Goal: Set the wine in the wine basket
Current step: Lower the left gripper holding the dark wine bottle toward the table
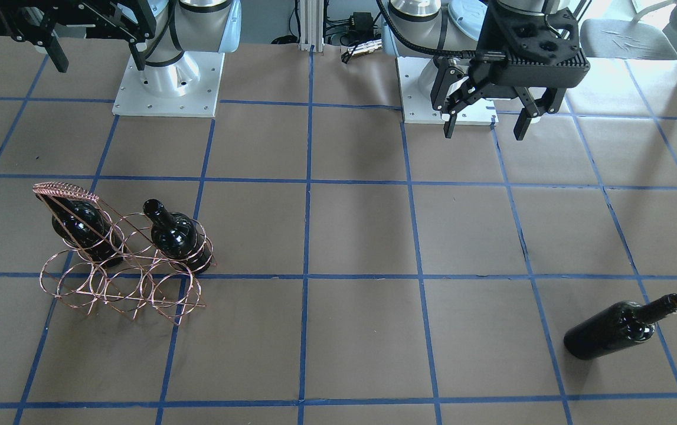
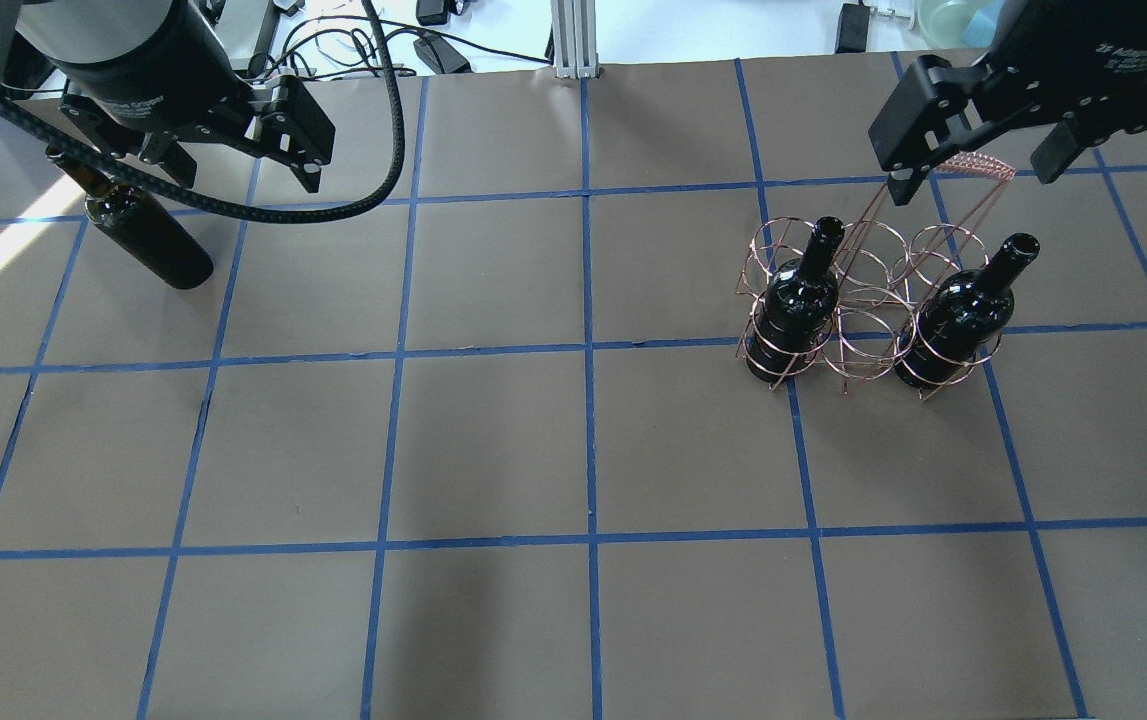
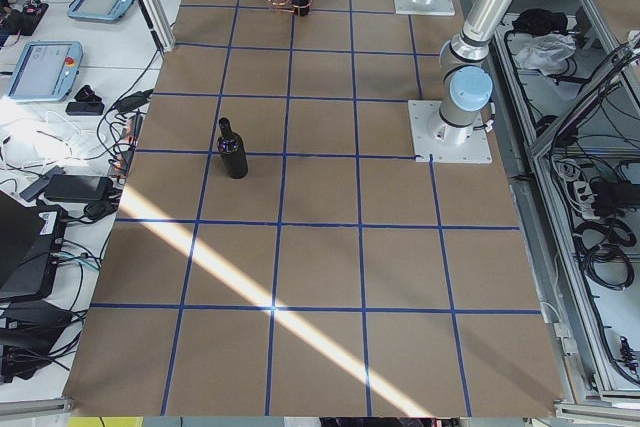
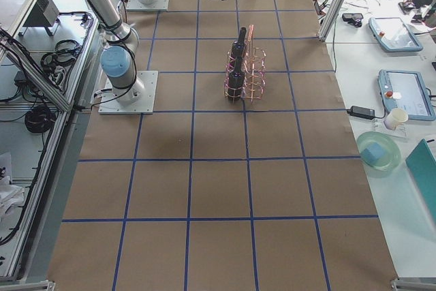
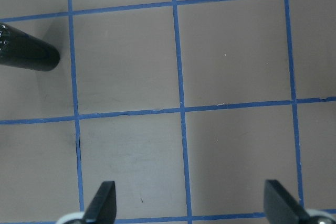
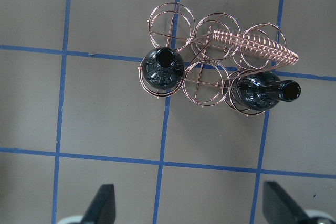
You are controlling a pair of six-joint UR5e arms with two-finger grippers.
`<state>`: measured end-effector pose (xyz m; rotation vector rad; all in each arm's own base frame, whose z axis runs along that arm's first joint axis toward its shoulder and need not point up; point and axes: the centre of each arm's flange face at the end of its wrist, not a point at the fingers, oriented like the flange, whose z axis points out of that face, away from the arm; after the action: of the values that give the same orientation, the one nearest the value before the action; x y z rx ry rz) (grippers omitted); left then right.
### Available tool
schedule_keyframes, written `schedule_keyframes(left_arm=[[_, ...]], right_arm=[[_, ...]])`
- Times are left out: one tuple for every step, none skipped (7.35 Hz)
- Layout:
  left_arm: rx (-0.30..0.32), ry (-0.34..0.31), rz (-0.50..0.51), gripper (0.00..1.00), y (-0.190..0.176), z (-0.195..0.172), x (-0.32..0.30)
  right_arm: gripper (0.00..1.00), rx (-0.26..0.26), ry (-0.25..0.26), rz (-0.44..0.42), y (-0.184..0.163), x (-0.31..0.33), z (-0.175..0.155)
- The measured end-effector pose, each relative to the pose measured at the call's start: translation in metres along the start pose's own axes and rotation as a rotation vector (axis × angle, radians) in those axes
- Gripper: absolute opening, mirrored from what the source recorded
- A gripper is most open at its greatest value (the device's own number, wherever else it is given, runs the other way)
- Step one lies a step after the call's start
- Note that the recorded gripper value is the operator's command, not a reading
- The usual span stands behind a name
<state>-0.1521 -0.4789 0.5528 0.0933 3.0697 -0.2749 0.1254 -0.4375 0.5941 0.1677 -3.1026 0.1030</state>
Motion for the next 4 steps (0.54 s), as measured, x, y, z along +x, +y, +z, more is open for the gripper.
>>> schedule_keyframes(left_arm=[[0.000,0.000,0.000,1.00,0.000,0.000,0.000],[0.001,0.003,-0.001,1.00,-0.001,0.000,-0.001],[-0.004,0.017,-0.005,1.00,-0.001,0.001,-0.002],[-0.021,0.039,-0.012,1.00,0.001,0.001,-0.001]], right_arm=[[1.00,-0.001,0.005,0.001,-0.001,0.001,0.001],[1.00,-0.005,0.007,0.003,-0.002,0.002,0.004],[1.00,-0.013,0.005,0.004,-0.003,0.002,0.008],[1.00,-0.020,0.003,0.005,-0.005,0.002,0.011]])
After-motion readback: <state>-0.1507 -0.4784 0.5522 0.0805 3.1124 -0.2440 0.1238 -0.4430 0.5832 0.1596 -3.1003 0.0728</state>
